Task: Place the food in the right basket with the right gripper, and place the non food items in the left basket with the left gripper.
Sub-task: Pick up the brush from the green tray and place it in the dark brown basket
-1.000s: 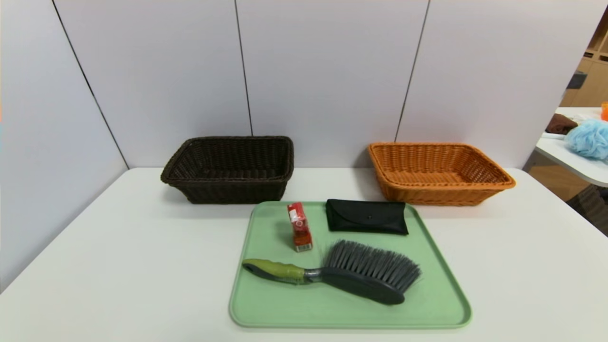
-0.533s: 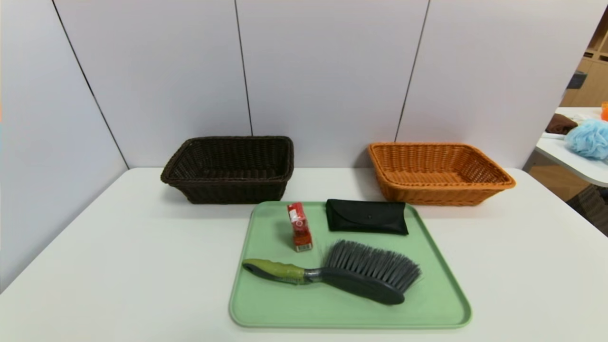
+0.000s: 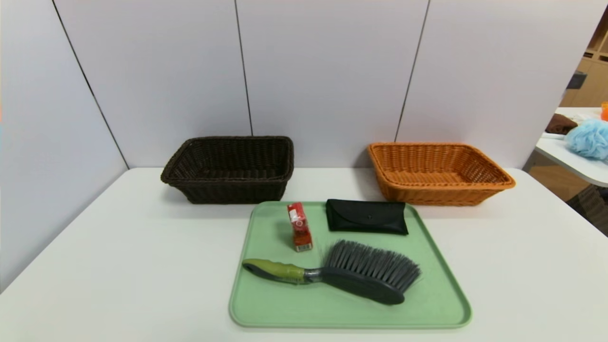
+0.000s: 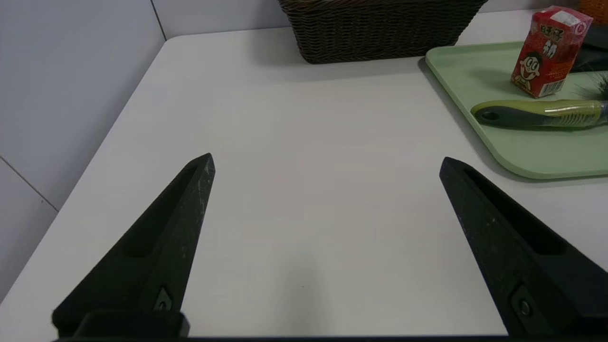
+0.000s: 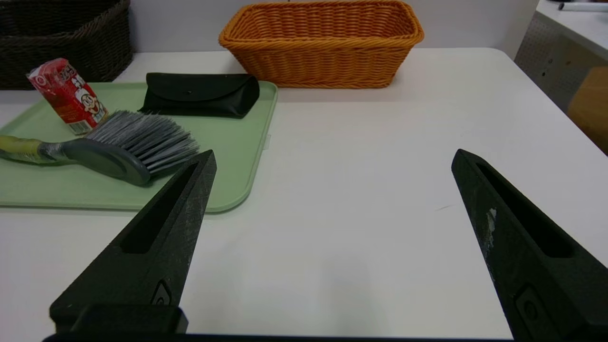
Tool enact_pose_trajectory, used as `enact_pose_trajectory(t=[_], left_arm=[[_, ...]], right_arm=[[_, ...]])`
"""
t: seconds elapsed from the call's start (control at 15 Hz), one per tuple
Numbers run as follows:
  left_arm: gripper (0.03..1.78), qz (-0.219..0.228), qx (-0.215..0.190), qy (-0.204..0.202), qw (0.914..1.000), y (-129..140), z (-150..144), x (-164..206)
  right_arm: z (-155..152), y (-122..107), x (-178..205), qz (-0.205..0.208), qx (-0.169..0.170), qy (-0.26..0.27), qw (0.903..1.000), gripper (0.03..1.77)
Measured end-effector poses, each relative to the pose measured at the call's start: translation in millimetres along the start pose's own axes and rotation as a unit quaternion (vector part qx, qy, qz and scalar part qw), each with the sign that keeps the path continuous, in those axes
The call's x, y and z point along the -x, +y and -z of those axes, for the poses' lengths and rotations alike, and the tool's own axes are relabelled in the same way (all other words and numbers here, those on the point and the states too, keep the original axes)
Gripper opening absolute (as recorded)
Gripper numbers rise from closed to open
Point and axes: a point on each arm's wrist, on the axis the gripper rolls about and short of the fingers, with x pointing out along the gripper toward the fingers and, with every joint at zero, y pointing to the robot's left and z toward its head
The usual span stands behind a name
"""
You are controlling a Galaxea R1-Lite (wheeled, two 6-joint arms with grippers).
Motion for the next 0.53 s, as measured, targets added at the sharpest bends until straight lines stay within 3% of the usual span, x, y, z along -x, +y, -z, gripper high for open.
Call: enact_pose_trajectory(t=[0.53], left_arm=[[1.69, 0.013, 0.006, 0.105, 0.9944, 7.8, -90.2, -74.1]], right_arm=[[-64.7, -1.2, -61.6, 0.003, -0.014, 0.118, 0.9929, 1.71]])
